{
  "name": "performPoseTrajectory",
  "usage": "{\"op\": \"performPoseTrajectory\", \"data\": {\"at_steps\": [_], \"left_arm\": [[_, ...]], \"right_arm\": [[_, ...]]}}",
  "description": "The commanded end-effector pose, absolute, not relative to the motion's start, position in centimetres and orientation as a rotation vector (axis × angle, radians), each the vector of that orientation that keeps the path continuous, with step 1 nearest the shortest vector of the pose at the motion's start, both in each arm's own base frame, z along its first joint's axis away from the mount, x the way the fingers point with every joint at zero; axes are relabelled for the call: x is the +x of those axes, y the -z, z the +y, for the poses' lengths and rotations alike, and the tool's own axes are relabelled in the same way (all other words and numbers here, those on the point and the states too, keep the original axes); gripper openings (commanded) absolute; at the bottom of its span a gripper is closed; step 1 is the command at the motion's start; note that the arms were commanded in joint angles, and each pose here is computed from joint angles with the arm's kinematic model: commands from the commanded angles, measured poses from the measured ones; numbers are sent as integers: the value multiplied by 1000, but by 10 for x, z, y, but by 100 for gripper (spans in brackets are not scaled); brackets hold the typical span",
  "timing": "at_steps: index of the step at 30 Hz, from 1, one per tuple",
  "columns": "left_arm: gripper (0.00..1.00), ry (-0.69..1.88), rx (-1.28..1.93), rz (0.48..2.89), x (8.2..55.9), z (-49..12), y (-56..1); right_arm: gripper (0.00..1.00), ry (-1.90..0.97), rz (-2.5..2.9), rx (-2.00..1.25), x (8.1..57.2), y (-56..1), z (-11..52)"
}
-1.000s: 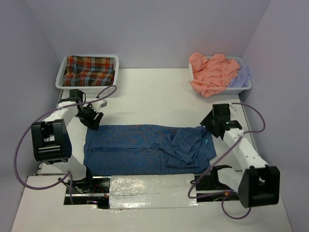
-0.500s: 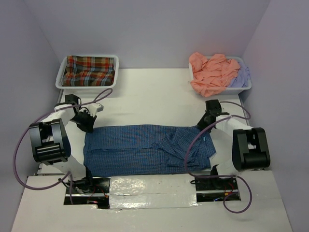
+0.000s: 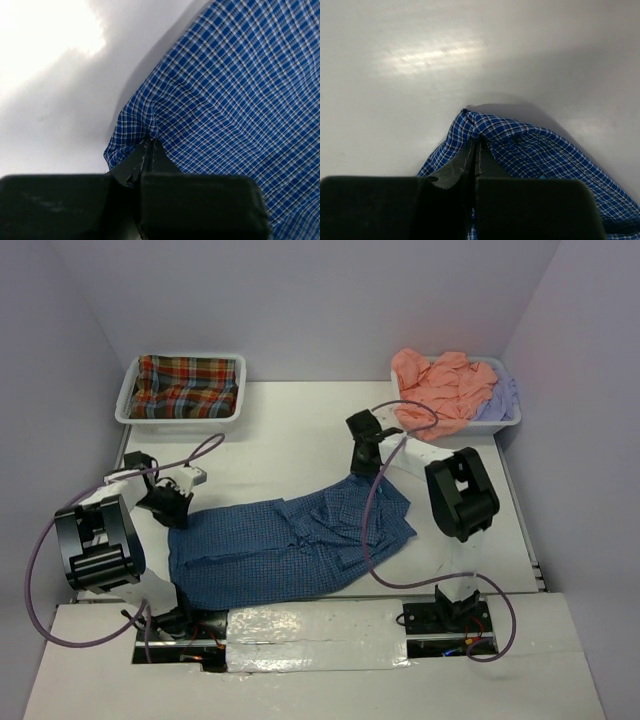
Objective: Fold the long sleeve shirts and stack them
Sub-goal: Fold the shirt
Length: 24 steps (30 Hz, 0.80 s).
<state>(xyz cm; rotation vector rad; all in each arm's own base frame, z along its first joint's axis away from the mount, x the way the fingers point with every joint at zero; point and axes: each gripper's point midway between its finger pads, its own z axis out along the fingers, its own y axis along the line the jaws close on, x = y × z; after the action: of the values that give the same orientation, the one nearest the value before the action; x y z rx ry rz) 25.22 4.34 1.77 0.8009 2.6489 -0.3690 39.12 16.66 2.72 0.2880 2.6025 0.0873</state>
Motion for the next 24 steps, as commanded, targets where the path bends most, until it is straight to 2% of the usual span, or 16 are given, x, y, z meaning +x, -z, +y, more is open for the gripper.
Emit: {"op": "performPoseTrajectory", "data": {"at_steps": [1, 3, 4, 5, 7, 8, 10, 11, 12, 13, 16, 19, 21, 22, 24], "left_arm": [[0, 346, 844, 2736, 221, 56, -13], [0, 321, 847, 2731, 218, 61, -18], [0, 315, 846, 2741, 214, 63, -19], [0, 309, 853, 2741, 212, 64, -20], [0, 297, 854, 2739, 209, 65, -23], [0, 313, 861, 2741, 205, 62, -23], [0, 341, 870, 2723, 203, 57, -26], [0, 379, 878, 2705, 201, 51, -27], [0, 394, 881, 2693, 201, 48, -28], [0, 425, 883, 2678, 200, 44, -29], [0, 469, 880, 2684, 195, 39, -27], [4, 541, 883, 2689, 188, 31, -23], [7, 602, 891, 2690, 181, 25, -22], [8, 619, 894, 2695, 176, 23, -20], [9, 618, 906, 2698, 172, 22, -18]], "right_arm": [[0, -4, 2596, 272, 415, -32, 168], [0, -35, 2544, 263, 442, -49, 180], [0, -23, 2563, 251, 447, -41, 182], [0, -56, 2511, 247, 468, -60, 192], [0, -35, 2523, 202, 484, -51, 199], [0, -69, 2458, 198, 507, -75, 208], [0, -42, 2475, 160, 522, -62, 213], [0, -73, 2404, 164, 544, -88, 222], [0, -56, 2416, 159, 553, -73, 222], [0, -90, 2362, 166, 569, -95, 229], [5, -171, 2302, 181, 593, -102, 233], [17, -294, 2246, 196, 605, -110, 236], [30, -348, 2223, 186, 608, -122, 241], [45, -354, 2193, 165, 613, -137, 241], [57, -340, 2172, 135, 614, -151, 241]]}}
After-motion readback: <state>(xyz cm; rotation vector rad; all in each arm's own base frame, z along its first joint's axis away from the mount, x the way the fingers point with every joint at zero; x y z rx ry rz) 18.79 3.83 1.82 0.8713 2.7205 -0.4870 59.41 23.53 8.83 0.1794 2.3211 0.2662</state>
